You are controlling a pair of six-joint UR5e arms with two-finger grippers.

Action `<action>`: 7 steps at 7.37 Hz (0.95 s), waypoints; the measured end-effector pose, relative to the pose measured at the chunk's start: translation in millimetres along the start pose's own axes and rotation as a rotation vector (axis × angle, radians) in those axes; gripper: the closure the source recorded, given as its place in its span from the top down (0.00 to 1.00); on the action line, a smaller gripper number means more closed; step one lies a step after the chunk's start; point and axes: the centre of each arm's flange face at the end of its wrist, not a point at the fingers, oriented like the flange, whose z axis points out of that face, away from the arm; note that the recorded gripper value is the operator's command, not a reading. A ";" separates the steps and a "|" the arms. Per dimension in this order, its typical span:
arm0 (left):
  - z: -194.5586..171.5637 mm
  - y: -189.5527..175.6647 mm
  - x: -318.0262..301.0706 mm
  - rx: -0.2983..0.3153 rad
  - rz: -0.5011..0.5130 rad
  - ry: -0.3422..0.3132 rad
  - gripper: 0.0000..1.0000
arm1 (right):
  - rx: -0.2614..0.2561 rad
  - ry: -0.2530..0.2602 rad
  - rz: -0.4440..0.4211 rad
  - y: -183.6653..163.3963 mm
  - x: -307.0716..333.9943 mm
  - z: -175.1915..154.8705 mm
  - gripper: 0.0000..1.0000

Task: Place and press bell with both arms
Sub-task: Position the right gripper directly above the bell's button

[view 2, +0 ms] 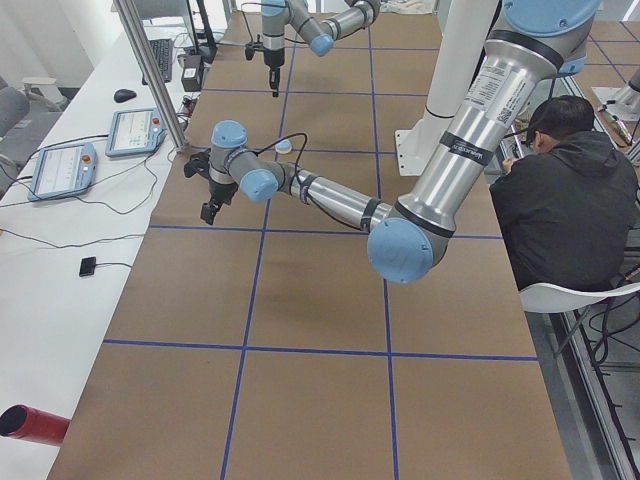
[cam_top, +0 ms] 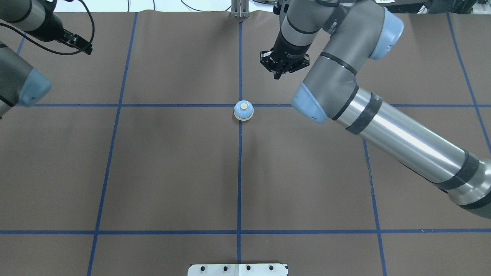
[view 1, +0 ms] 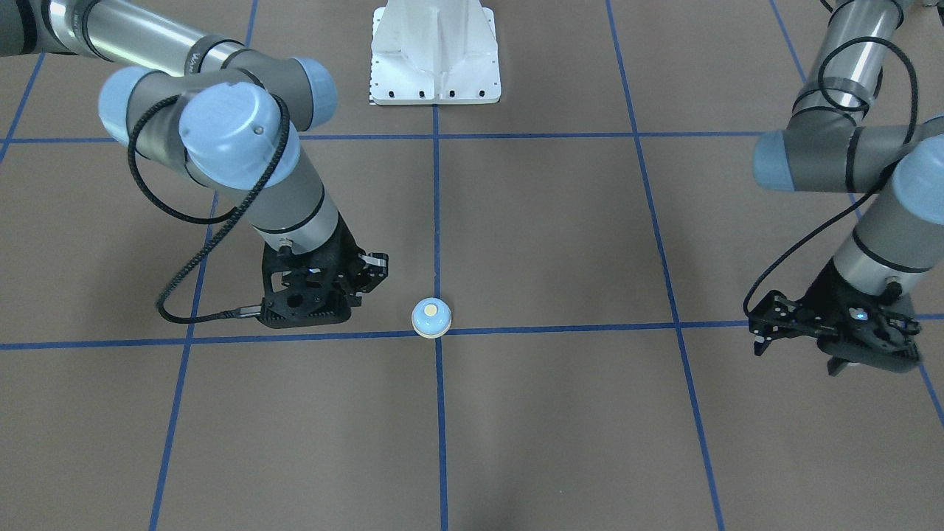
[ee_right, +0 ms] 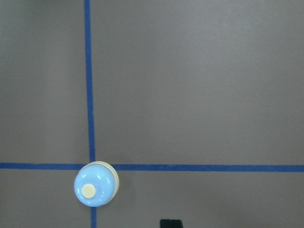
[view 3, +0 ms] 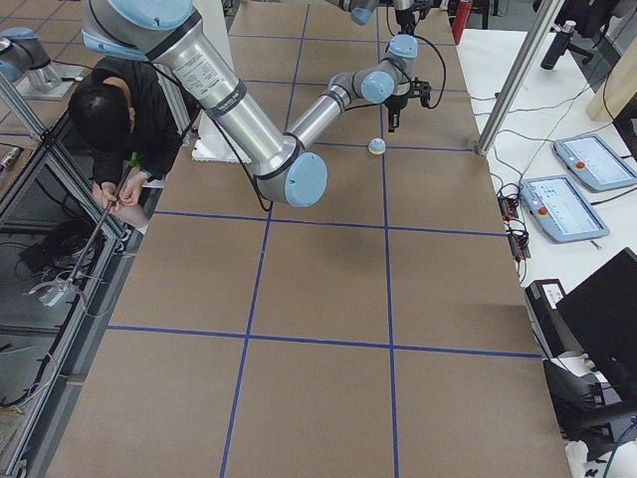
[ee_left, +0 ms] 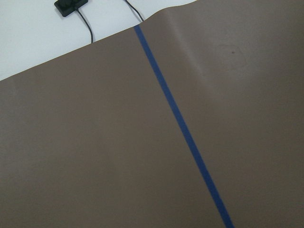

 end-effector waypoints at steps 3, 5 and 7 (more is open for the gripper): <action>-16.5 40.4 -68.9 -0.068 0.070 -0.048 1.00 | 0.028 0.028 -0.027 8.0 -57.5 49.9 0.00; -15.7 52.1 -82.4 -0.081 0.073 -0.057 1.00 | 0.017 0.065 -0.034 17.2 -73.1 77.7 0.00; -13.9 57.0 -85.6 -0.087 0.071 -0.059 1.00 | 0.009 0.083 -0.040 24.1 -79.4 91.9 0.00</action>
